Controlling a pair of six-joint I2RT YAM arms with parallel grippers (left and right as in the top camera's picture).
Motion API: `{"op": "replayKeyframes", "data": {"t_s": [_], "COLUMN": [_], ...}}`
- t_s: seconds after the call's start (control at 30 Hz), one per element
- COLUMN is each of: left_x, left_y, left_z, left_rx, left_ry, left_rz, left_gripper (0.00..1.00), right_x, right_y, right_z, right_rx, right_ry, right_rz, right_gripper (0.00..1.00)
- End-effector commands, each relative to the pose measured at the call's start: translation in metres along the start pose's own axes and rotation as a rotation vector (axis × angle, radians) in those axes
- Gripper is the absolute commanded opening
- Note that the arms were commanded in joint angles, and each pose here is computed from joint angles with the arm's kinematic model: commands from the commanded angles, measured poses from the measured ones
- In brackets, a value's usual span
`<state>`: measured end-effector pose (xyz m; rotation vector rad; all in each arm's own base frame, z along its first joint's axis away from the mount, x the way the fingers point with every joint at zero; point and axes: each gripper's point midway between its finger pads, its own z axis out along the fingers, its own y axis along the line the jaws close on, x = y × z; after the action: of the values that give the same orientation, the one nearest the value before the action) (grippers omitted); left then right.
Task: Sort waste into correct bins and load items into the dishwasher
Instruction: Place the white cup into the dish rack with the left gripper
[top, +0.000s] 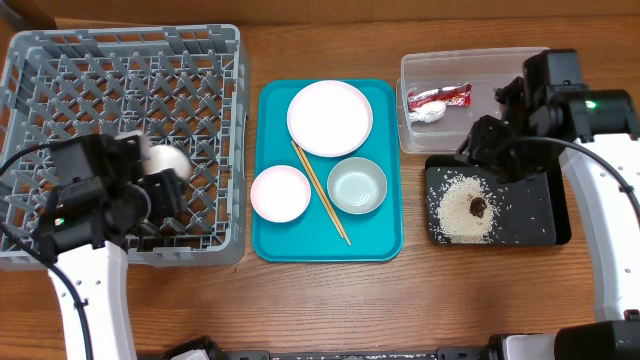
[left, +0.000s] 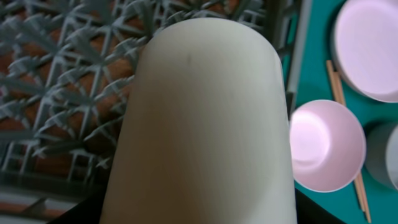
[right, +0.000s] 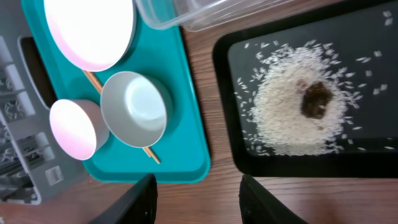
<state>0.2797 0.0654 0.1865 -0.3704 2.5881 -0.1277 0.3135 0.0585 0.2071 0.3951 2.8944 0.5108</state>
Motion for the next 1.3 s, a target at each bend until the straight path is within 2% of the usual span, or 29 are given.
{"op": "replayKeyframes", "data": {"t_s": [0.0,0.23,0.7,0.77,0.83,0.87,0.9,0.93,1.1,1.27], "left_x": [-0.002,0.010,0.012,0.013,0.013,0.014,0.014,0.014,0.006,-0.023], "left_y": [0.022,0.039,0.060,0.061,0.062,0.062,0.062,0.062,0.054,0.034], "left_z": [-0.005,0.013,0.061,0.066,0.070,0.072,0.073,0.073,0.070,0.049], "left_rx": [-0.089,-0.162,-0.219,-0.221,-0.220,-0.220,-0.216,-0.216,-0.170,-0.081], "left_ry": [0.001,0.100,0.209,0.218,0.226,0.230,0.233,0.234,0.212,0.160], "left_rz": [-0.084,-0.100,-0.111,-0.119,-0.120,-0.120,-0.121,-0.122,-0.124,-0.143], "left_gripper": [0.26,0.28,0.28,0.36,0.55,0.67,0.88,0.98,1.00,0.99], "right_x": [-0.005,-0.005,-0.004,-0.004,-0.004,-0.004,-0.004,-0.004,-0.003,-0.002], "right_y": [-0.004,-0.004,-0.004,-0.004,-0.005,-0.004,-0.004,-0.004,-0.005,-0.005], "right_z": [-0.009,-0.009,-0.009,-0.009,-0.009,-0.009,-0.009,-0.009,-0.009,-0.009], "right_rx": [0.022,0.021,0.023,0.022,0.023,0.022,0.022,0.022,0.024,0.025], "right_ry": [-0.039,-0.039,-0.036,-0.036,-0.035,-0.035,-0.035,-0.035,-0.032,-0.029], "right_rz": [-0.026,-0.026,-0.025,-0.026,-0.025,-0.025,-0.025,-0.025,-0.025,-0.026], "right_gripper": [0.45,0.45,0.45,0.46,0.46,0.46,0.45,0.46,0.46,0.46]}}
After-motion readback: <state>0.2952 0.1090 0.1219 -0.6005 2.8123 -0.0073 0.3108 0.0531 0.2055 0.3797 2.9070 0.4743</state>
